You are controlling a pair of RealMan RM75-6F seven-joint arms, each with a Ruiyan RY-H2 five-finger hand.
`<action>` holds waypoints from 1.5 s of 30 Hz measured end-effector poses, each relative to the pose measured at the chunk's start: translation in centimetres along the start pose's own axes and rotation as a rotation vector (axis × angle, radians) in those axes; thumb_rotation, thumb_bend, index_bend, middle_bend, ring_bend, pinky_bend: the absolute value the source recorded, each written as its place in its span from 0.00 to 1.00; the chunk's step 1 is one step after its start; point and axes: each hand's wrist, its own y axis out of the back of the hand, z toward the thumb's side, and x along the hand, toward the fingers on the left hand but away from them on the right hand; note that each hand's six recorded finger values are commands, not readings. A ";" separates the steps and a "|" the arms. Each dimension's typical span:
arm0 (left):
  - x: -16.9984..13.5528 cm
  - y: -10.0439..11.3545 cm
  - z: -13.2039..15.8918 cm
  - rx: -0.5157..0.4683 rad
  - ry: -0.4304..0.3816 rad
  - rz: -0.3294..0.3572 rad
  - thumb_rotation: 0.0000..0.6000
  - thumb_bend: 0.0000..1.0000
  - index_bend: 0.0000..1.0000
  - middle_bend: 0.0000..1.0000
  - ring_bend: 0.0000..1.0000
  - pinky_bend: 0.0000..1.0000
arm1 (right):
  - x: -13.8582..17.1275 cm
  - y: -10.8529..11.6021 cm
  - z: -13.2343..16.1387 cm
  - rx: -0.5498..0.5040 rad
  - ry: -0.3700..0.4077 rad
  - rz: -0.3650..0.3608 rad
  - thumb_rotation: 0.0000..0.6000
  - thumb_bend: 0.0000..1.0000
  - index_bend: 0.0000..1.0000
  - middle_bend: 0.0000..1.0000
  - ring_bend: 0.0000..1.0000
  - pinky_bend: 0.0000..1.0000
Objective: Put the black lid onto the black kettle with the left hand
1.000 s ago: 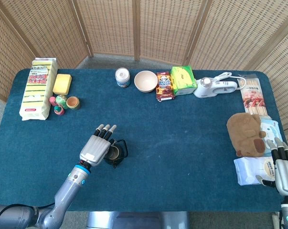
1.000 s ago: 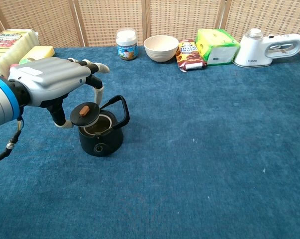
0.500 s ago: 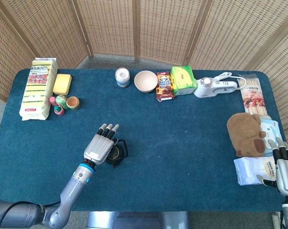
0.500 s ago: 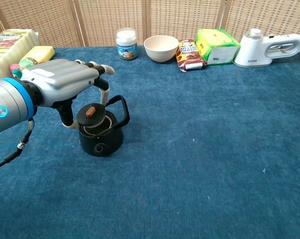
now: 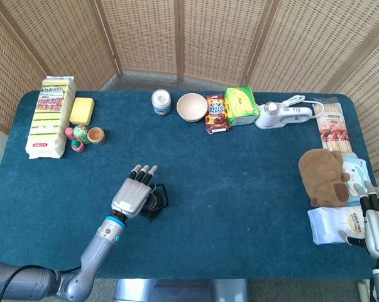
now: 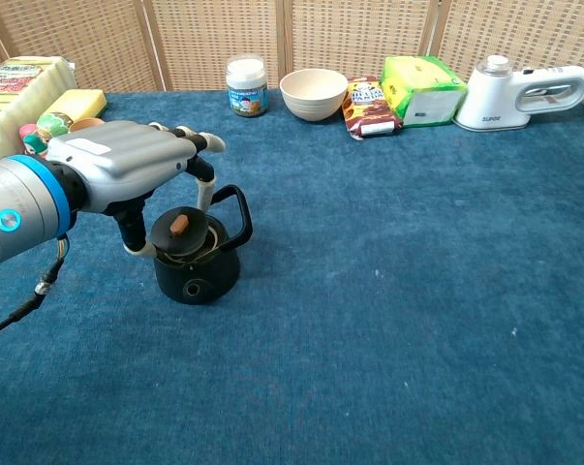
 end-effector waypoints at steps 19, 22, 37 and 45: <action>-0.4 0.8 -0.4 0.007 0.010 0.013 1.00 0.13 0.23 0.00 0.00 0.07 | 0.0 0.0 -0.1 -0.002 -0.004 0.004 1.00 0.11 0.06 0.00 0.00 0.00; -0.5 1.5 -0.5 -0.013 0.003 0.044 1.00 0.13 0.22 0.00 0.00 0.07 | 0.0 0.0 0.0 -0.002 -0.003 0.006 1.00 0.11 0.06 0.00 0.00 0.00; 0.3 2.0 -0.5 -0.042 -0.021 0.107 1.00 0.13 0.22 0.00 0.00 0.07 | 0.0 0.0 -0.1 -0.006 -0.003 0.009 1.00 0.11 0.06 0.00 0.00 0.00; 0.9 1.5 -1.1 -0.028 -0.002 0.099 1.00 0.13 0.22 0.00 0.00 0.07 | 0.0 0.0 -0.1 -0.009 0.001 0.011 1.00 0.11 0.06 0.00 0.00 0.00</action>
